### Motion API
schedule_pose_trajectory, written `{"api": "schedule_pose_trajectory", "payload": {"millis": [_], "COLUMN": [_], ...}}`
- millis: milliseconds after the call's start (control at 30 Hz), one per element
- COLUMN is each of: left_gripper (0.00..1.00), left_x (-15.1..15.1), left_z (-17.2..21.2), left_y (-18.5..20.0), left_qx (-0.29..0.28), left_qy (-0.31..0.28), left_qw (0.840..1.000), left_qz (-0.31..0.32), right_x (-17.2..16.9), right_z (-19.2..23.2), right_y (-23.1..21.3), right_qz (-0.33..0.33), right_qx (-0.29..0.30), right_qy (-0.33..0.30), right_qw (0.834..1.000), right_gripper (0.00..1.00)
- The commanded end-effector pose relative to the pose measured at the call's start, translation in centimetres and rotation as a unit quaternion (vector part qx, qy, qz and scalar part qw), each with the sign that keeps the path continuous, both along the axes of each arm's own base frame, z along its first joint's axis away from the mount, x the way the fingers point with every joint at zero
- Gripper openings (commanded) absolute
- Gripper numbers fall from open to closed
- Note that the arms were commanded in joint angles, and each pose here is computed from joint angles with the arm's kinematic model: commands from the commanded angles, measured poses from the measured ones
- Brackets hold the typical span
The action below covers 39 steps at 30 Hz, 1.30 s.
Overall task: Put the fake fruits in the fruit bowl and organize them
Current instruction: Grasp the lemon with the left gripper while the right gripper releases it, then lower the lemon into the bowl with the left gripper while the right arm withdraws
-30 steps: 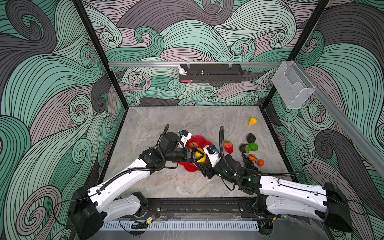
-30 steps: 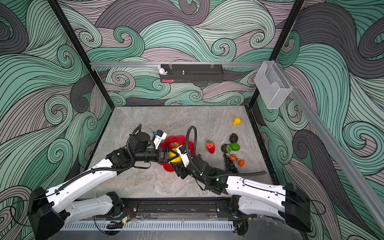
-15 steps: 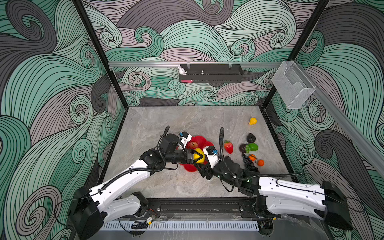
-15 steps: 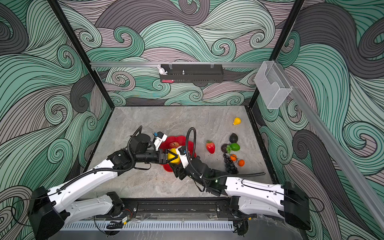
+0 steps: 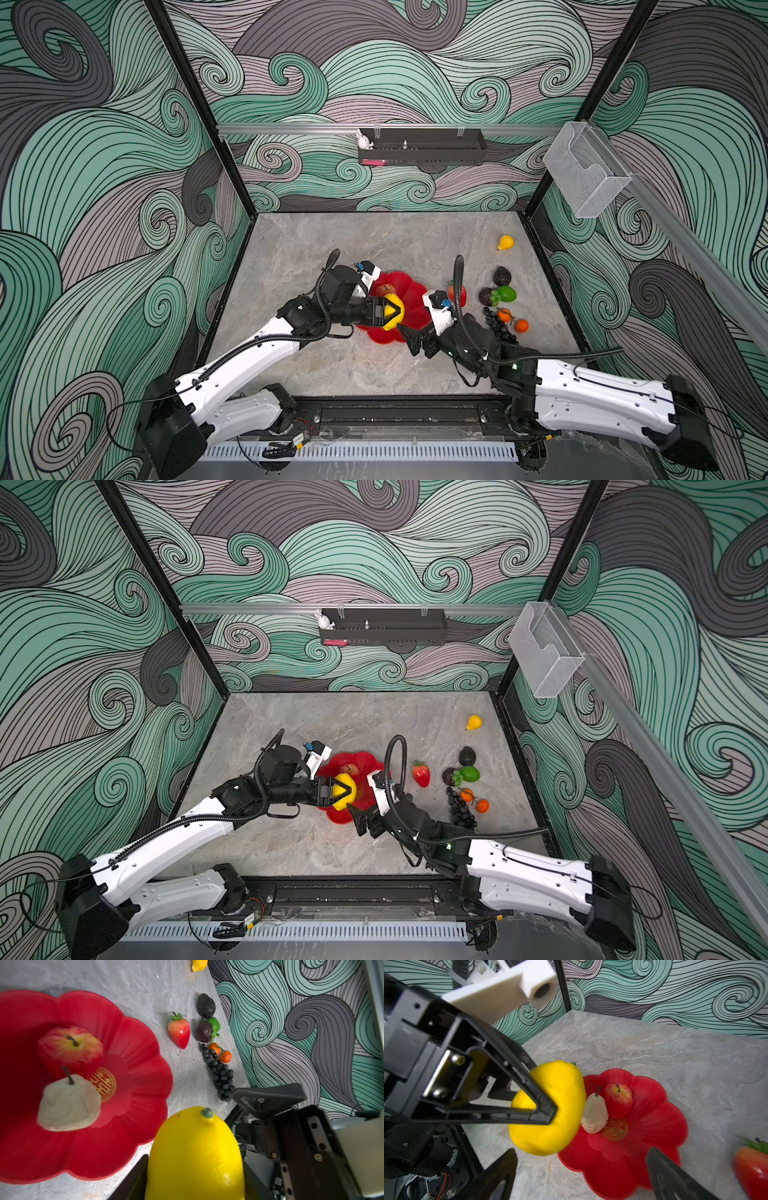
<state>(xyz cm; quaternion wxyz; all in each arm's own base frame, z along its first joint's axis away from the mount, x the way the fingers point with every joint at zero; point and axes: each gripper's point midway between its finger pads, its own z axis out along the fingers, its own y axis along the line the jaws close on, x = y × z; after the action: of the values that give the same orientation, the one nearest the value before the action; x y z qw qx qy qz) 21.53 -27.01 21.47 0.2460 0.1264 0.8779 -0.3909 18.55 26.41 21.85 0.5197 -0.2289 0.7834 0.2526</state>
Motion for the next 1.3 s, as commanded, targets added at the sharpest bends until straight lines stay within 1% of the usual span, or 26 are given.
{"api": "schedule_pose_trajectory", "payload": {"millis": [0,100,200,367,400,467,600,667,833,933,1067,1133,1267], "left_gripper": [0.59,0.59,0.59,0.59,0.58,0.58,0.58,0.58,0.57,0.57,0.57,0.56,0.56], "left_x": [0.8,1.3,1.5,1.9,2.1,2.1,1.9,2.0,2.9,3.6,4.5,4.8,5.1], "left_z": [0.0,-0.7,-1.5,-3.0,-3.9,-4.6,-6.1,-6.9,-8.9,-9.9,-10.8,-11.3,-12.2], "left_y": [1.1,1.3,0.7,-0.6,-1.0,-1.6,-3.2,-3.7,-4.2,-4.4,-4.3,-4.5,-4.8], "left_qx": [0.066,0.116,0.164,0.248,0.267,0.294,0.345,0.372,0.447,0.475,0.502,0.509,0.514], "left_qy": [-0.032,-0.034,-0.038,-0.042,-0.033,-0.026,-0.025,-0.022,-0.032,-0.036,-0.042,-0.043,-0.040], "left_qw": [0.997,0.993,0.986,0.966,0.961,0.952,0.932,0.920,0.884,0.868,0.853,0.848,0.846], "left_qz": [0.003,-0.001,-0.019,-0.053,-0.062,-0.075,-0.105,-0.117,-0.135,-0.141,-0.137,-0.139,-0.139], "right_x": [0.5,0.5,0.3,-0.2,-0.3,-0.5,-0.8,-0.8,-1.0,-1.0,-1.1,-1.1,-1.0], "right_z": [-2.0,-2.5,-3.4,-5.3,-5.6,-6.1,-6.3,-6.2,-6.2,-6.2,-6.3,-6.3,-6.3], "right_y": [-4.6,-7.9,-10.5,-13.0,-13.3,-13.7,-14.0,-14.1,-14.0,-13.9,-13.9,-13.8,-13.8], "right_qz": [-0.061,-0.102,-0.130,-0.155,-0.157,-0.157,-0.148,-0.148,-0.142,-0.140,-0.137,-0.136,-0.136], "right_qx": [-0.065,-0.070,-0.060,-0.031,-0.028,-0.025,-0.008,0.000,0.003,0.003,0.004,0.005,0.005], "right_qy": [-0.001,0.003,0.012,0.016,0.016,0.012,0.001,-0.005,-0.004,-0.003,-0.002,-0.003,-0.005], "right_qw": [0.996,0.992,0.990,0.987,0.987,0.987,0.989,0.989,0.990,0.990,0.991,0.991,0.991], "right_gripper": [0.99,1.00,1.00,1.00,1.00,1.00,1.00,1.00,1.00,1.00,1.00,1.00,1.00]}}
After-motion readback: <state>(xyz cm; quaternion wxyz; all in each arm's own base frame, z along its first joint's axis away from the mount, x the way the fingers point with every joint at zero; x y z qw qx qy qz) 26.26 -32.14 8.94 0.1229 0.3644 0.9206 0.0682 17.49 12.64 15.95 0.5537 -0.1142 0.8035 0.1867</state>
